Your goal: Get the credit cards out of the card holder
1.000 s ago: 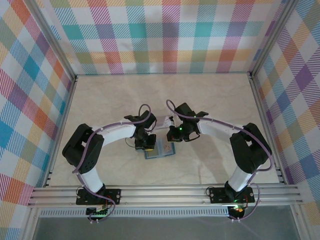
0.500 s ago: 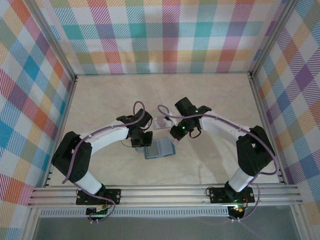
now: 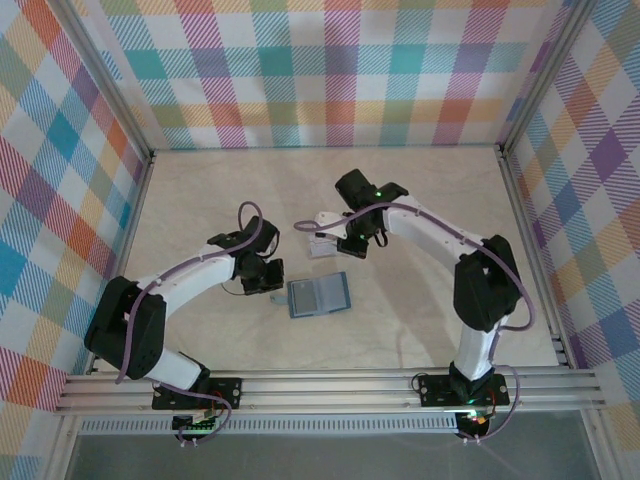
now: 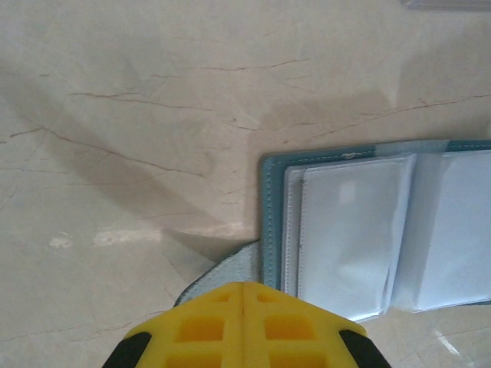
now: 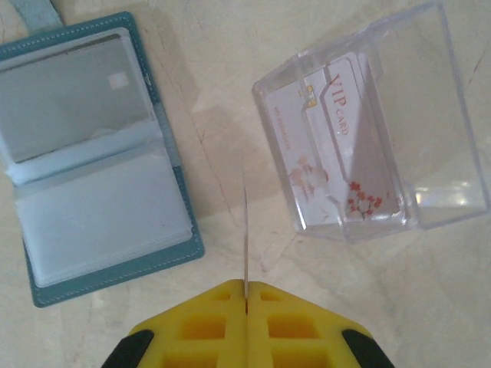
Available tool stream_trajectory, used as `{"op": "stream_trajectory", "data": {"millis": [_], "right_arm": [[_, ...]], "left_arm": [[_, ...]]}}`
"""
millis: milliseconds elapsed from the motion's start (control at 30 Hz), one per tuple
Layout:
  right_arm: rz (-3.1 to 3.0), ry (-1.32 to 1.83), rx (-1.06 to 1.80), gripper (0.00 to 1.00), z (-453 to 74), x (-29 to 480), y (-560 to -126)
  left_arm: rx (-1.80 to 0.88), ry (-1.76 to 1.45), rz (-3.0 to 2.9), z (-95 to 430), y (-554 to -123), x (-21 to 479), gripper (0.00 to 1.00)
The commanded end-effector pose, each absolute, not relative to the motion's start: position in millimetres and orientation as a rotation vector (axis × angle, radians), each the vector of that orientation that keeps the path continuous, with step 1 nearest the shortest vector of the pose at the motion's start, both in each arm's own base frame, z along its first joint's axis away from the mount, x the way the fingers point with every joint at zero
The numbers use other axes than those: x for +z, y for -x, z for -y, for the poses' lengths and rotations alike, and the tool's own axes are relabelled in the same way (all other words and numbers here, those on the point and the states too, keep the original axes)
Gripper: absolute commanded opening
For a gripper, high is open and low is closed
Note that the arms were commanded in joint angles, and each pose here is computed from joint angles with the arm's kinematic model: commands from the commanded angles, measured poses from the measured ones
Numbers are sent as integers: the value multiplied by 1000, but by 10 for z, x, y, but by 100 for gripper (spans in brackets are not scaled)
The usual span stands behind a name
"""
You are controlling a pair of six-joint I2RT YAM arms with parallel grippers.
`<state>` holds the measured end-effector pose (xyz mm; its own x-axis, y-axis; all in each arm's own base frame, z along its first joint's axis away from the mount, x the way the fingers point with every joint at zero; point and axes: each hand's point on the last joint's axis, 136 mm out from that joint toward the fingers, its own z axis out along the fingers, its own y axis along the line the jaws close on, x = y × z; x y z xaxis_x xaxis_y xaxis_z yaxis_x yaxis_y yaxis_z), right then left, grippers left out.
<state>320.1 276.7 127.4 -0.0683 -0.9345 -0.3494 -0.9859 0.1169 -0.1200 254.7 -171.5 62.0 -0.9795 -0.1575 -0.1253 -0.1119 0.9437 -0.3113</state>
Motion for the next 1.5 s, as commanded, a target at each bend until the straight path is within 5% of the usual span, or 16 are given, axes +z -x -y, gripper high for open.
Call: {"op": "stream_trajectory", "data": {"millis": [0,833,1467], "right_arm": [[-1986,2044,176,0,-2731,1284,-3236],[-1854,2261,147,0,-3091,1101,-3729],[-1851,2339,166,4,-3171,874,-3674]], "left_arm": [[-488,238,-2957,1682,-2496,625,4],[-492,259,-2971,1611,-2450,564,4],[-490,275,-2976,1559,-2414,533,4]]}}
